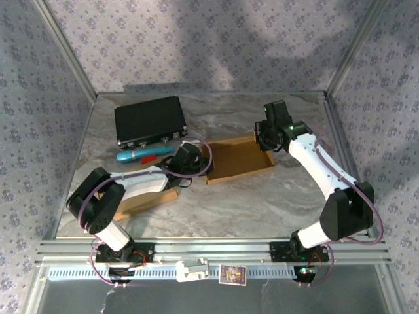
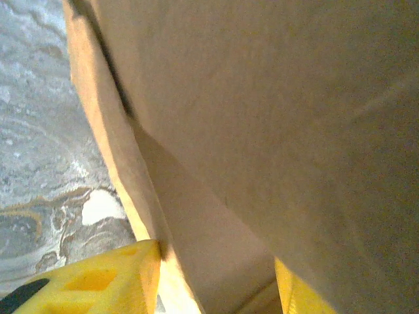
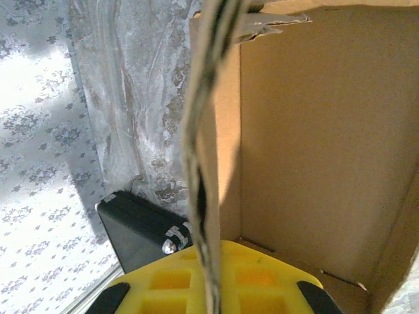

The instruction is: Fold the paper box

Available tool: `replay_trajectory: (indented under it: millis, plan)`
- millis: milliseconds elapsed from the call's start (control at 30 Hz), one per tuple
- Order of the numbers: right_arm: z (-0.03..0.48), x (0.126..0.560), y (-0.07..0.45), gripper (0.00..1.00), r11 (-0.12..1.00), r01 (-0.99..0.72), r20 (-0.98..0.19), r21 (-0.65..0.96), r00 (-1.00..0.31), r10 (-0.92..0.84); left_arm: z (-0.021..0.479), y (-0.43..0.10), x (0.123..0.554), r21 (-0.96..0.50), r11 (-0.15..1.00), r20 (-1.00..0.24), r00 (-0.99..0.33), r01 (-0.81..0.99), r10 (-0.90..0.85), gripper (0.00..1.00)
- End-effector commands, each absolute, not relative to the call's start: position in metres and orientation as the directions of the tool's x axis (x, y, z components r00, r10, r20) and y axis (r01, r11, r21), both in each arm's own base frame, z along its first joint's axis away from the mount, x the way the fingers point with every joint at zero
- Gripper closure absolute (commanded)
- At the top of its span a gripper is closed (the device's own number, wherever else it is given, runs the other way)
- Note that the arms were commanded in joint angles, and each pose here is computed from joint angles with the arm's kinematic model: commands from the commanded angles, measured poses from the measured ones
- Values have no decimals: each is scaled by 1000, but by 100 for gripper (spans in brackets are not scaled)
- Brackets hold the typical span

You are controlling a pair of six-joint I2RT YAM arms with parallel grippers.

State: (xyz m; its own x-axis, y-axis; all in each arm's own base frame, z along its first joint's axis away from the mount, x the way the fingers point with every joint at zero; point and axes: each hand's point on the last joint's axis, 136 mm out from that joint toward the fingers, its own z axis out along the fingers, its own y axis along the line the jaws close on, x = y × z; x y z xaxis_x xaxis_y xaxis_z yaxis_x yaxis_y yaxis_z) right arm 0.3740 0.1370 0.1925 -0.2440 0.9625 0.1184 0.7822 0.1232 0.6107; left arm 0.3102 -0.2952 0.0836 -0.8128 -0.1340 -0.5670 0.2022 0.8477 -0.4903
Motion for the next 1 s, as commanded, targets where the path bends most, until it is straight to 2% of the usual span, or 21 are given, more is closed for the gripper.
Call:
replay_trajectory:
  millis: [0, 167, 300, 467, 567, 733, 967]
  plan:
    - [173, 361, 117, 100, 162, 821, 16, 547, -204, 979, 98, -310, 323, -523, 820, -577, -805, 233, -139, 51]
    - [169, 359, 118, 100, 157, 827, 11, 540, -193, 981, 84, -310, 340, -450, 873, -608, -781, 188, -144, 48]
    - [165, 360, 115, 100, 117, 832, 19, 543, -151, 988, 90, -305, 344, -484, 859, -671, -700, 165, -244, 42]
    - [166, 363, 111, 100, 94, 832, 11, 547, -119, 993, 95, -309, 348, -496, 844, -733, -620, 205, -280, 39]
    - [167, 363, 108, 100, 93, 835, 3, 543, -112, 994, 97, -308, 354, -518, 833, -736, -598, 196, -317, 38]
    - [166, 362, 108, 100, 101, 840, -7, 532, -115, 993, 109, -309, 361, -600, 786, -673, -625, 149, -395, 37]
    - [164, 363, 107, 100, 94, 841, -6, 533, -108, 994, 103, -300, 346, -647, 754, -618, -659, 117, -428, 37]
